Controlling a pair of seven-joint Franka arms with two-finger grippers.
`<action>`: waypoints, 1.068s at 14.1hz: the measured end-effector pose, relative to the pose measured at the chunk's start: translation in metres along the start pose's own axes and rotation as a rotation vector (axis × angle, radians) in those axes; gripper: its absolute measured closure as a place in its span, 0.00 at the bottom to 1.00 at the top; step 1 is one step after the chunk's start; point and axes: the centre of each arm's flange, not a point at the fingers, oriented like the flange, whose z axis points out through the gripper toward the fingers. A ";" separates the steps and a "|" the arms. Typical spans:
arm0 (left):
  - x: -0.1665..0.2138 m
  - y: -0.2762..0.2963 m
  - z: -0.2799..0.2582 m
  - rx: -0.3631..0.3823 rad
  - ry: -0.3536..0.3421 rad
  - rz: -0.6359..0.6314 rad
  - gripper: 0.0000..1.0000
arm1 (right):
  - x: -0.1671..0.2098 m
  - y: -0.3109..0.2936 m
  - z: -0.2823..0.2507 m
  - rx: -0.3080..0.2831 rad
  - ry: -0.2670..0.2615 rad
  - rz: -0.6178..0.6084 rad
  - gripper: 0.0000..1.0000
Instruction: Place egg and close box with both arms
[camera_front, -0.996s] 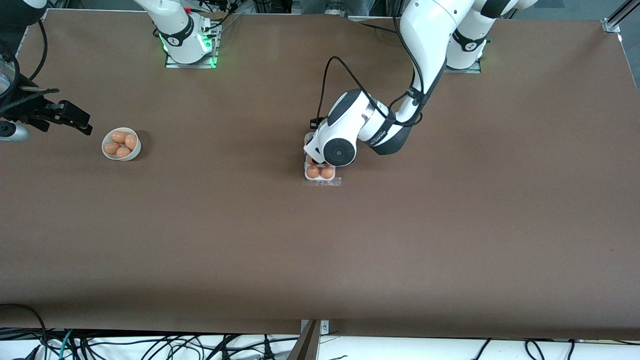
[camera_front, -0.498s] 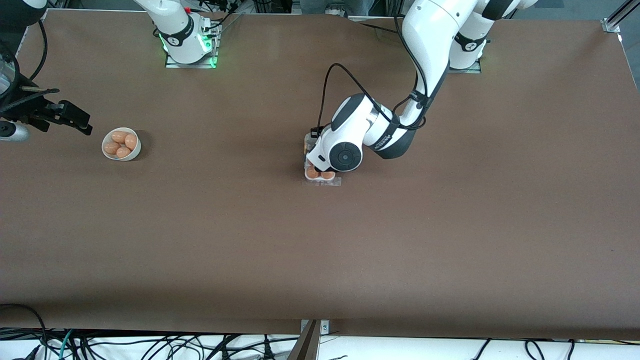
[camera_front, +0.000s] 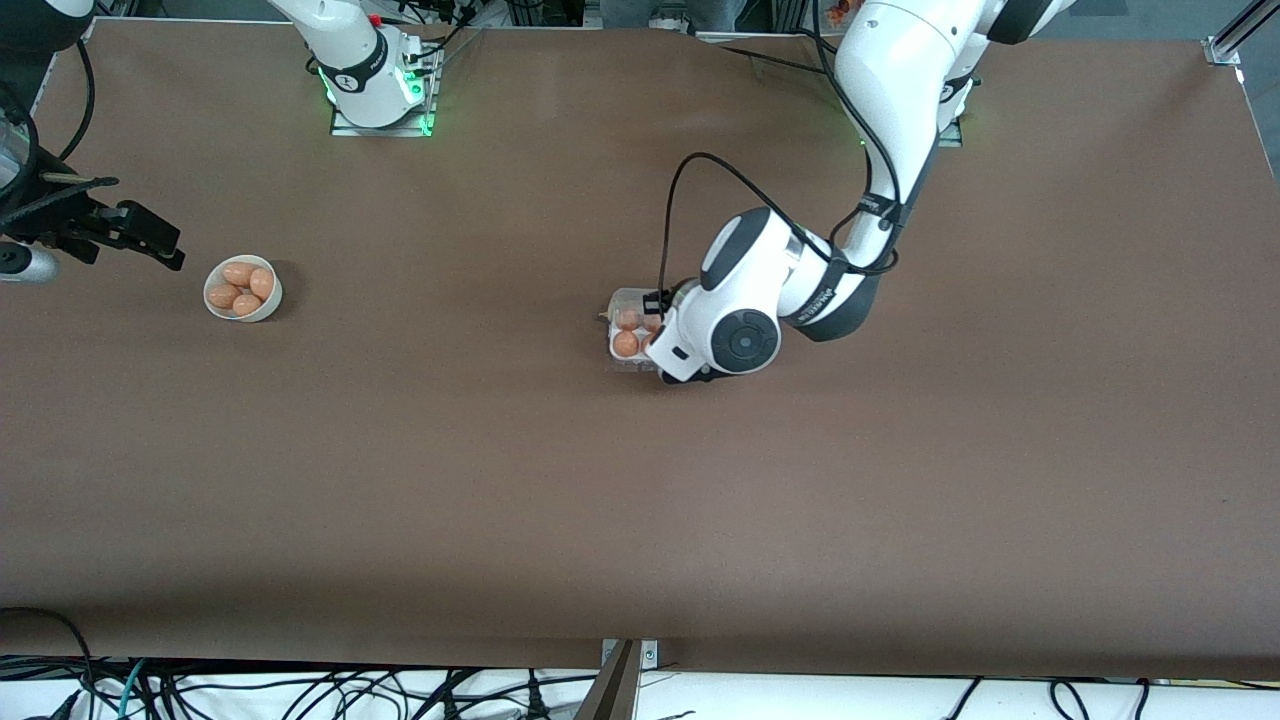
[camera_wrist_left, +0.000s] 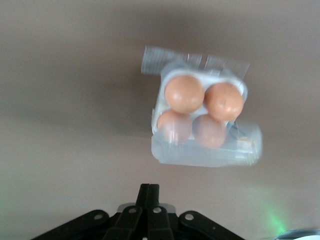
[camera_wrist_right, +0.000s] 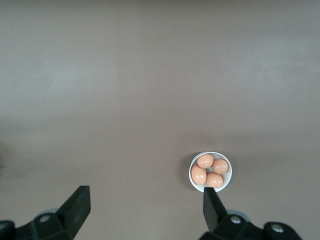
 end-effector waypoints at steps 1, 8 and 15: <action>0.002 -0.001 -0.012 -0.014 0.019 -0.001 0.96 | 0.000 0.000 0.000 0.000 0.000 0.000 0.00; 0.015 -0.087 -0.190 -0.029 0.363 -0.099 0.41 | 0.000 0.000 0.000 0.000 0.000 0.000 0.00; 0.014 -0.196 -0.291 0.164 0.589 -0.174 0.00 | 0.000 0.000 0.000 0.000 0.000 0.000 0.00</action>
